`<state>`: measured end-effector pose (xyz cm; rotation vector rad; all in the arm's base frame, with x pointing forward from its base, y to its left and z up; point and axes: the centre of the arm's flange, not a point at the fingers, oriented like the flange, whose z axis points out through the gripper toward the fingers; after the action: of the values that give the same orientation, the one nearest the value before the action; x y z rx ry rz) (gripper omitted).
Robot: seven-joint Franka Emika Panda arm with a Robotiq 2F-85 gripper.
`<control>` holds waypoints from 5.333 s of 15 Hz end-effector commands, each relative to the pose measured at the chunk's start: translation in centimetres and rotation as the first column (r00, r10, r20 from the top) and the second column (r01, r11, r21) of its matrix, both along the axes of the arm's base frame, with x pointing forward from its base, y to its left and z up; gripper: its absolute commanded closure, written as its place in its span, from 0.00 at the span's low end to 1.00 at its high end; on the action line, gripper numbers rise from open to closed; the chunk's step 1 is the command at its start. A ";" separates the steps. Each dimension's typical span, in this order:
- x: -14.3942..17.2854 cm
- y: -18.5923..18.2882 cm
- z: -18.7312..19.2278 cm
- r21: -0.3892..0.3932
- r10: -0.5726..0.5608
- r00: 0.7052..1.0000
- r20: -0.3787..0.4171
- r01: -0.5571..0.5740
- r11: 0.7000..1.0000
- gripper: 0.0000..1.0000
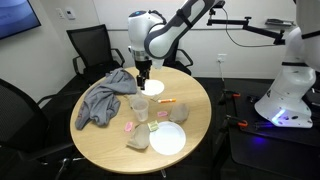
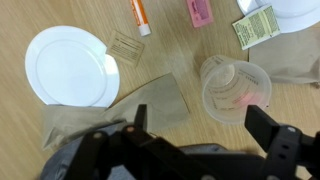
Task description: Take the marker from the cup, set it on the table, shift the cup to the right, and then return the marker to the cup
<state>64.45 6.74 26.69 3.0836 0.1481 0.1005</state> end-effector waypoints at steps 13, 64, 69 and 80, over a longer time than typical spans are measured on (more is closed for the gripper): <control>-0.2 0.3 -4.5 0.016 -0.085 0.996 -0.018 0.086 0.996 0.00; -9.1 -11.3 4.0 0.127 -0.553 0.833 0.018 0.546 0.828 0.99; -11.3 -16.0 3.7 0.128 -0.675 0.738 -0.001 0.669 0.732 0.99; -14.6 -25.4 3.2 0.089 -0.789 0.612 -0.051 0.790 0.607 0.99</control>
<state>51.24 -17.40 29.17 2.9155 -1.1991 0.0958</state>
